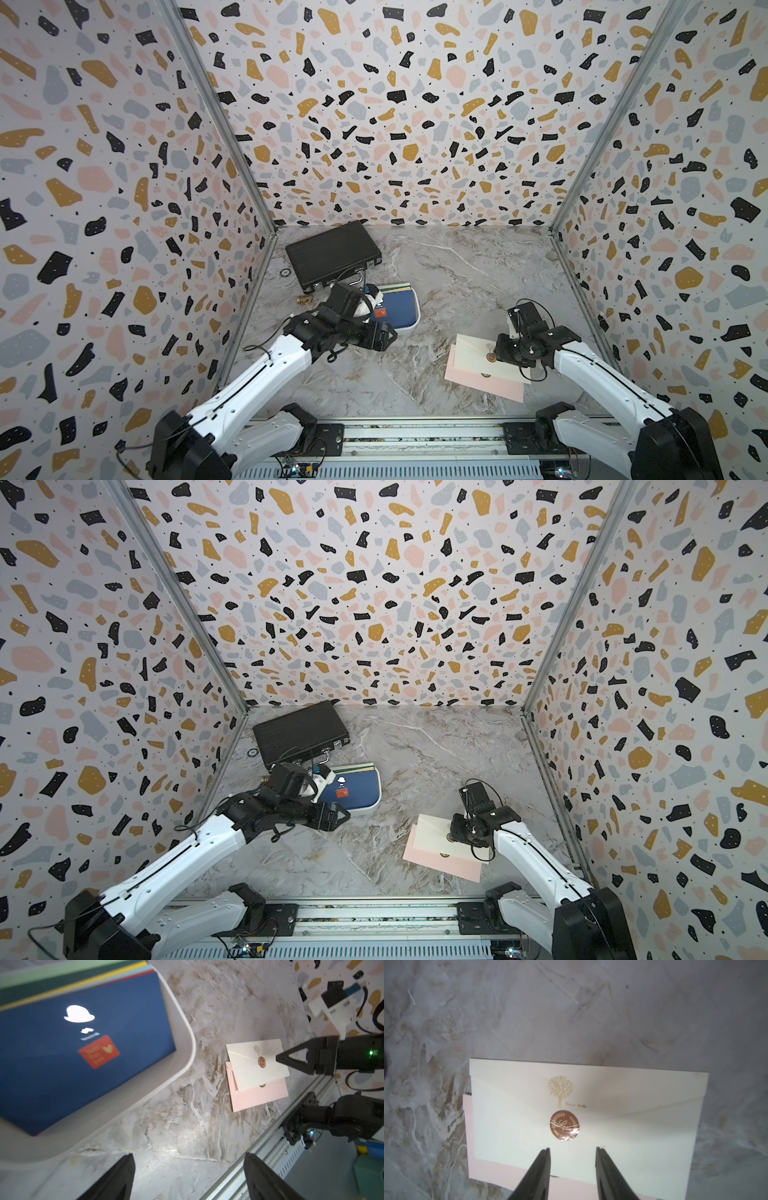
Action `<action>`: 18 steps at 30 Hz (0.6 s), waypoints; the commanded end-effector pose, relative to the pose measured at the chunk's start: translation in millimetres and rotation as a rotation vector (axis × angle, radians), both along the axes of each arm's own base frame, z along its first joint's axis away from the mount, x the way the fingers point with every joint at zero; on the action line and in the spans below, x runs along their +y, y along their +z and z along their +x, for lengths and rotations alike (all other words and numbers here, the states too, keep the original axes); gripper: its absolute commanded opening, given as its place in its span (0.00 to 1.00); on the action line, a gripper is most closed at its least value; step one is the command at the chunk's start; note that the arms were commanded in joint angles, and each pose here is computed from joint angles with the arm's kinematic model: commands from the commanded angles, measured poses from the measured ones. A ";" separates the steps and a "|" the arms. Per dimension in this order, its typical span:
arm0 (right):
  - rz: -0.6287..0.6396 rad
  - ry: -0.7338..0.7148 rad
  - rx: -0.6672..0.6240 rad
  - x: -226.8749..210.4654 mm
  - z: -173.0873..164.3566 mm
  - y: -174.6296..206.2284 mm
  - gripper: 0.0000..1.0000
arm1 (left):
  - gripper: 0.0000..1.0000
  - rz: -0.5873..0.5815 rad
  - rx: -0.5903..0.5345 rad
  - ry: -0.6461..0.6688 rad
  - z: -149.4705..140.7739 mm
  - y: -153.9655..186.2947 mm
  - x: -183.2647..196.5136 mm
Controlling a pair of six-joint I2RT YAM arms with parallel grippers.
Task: Put the sealed envelopes into the storage box
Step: Move the envelope to the center of the board.
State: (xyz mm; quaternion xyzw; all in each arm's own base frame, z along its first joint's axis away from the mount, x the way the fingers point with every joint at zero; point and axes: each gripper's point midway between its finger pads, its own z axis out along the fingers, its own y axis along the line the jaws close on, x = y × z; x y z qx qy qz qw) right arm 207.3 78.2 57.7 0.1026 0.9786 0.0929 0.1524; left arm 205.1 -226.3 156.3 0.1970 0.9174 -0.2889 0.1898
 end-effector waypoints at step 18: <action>0.129 0.132 0.226 57.5 -13.2 -46.1 0.30 | 0.55 0.076 0.055 -0.113 -12.9 -41.3 -74.9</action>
